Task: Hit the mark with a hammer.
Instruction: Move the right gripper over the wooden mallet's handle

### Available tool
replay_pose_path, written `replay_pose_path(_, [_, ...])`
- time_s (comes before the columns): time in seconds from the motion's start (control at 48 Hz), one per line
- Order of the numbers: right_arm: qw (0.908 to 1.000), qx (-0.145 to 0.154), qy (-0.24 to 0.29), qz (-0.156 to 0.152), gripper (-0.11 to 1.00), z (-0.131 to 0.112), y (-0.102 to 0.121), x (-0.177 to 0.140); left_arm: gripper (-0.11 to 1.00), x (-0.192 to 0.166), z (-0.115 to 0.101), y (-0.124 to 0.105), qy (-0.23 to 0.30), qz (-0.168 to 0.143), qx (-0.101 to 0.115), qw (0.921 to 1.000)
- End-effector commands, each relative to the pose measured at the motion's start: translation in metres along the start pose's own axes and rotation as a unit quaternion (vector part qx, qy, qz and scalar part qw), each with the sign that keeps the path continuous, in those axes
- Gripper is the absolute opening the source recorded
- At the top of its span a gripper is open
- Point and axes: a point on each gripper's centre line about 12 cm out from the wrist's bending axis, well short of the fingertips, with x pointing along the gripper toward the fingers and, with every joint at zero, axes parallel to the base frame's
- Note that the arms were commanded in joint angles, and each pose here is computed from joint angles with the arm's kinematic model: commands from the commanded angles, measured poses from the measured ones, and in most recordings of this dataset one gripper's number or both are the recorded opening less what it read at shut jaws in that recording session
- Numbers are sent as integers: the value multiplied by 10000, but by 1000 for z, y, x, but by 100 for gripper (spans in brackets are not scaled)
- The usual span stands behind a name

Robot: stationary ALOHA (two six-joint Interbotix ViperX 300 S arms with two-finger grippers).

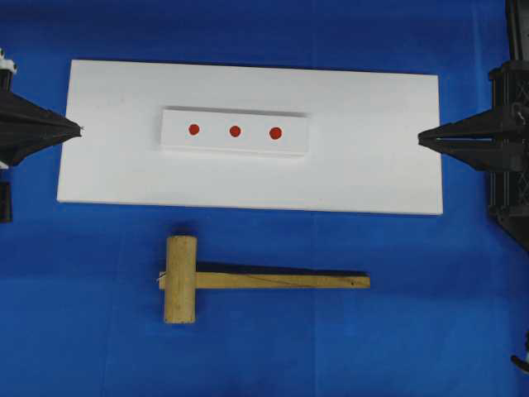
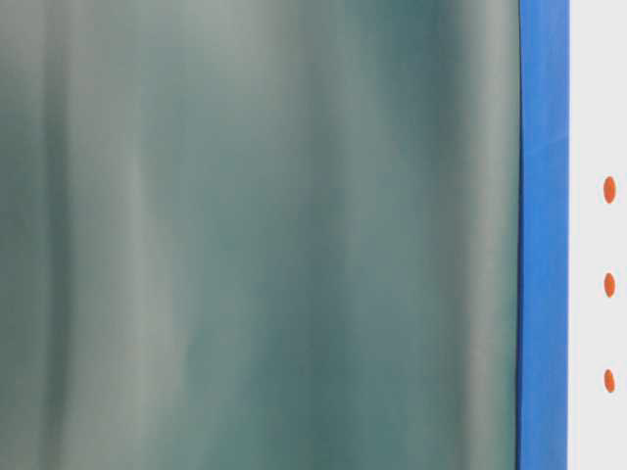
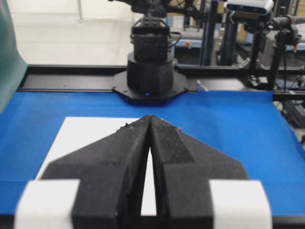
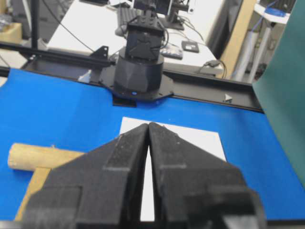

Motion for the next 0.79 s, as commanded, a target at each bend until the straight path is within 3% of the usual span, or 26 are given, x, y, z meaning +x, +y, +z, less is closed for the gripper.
replay_pose_path(0.0, [10000,-8,-61,0,0,9,0,6,0,3,2,-1,16,-8,-114,9999])
replay_pose_path(0.188, [9996,141,246,63,-6,10,3,15,0,3,3,-1,-7,-9,-114,9999])
replay_pose_path(0.542, [9942,494,602,740,-5,4,38,49,0,3,1,0,77,14,-113,9999])
replay_pose_path(0.646, [9919,618,754,815,5,-5,46,64,0,3,1,0,84,14,-113,9999])
replay_pose_path(0.771, [9881,913,984,752,32,-20,50,84,0,3,1,0,84,14,-113,9999])
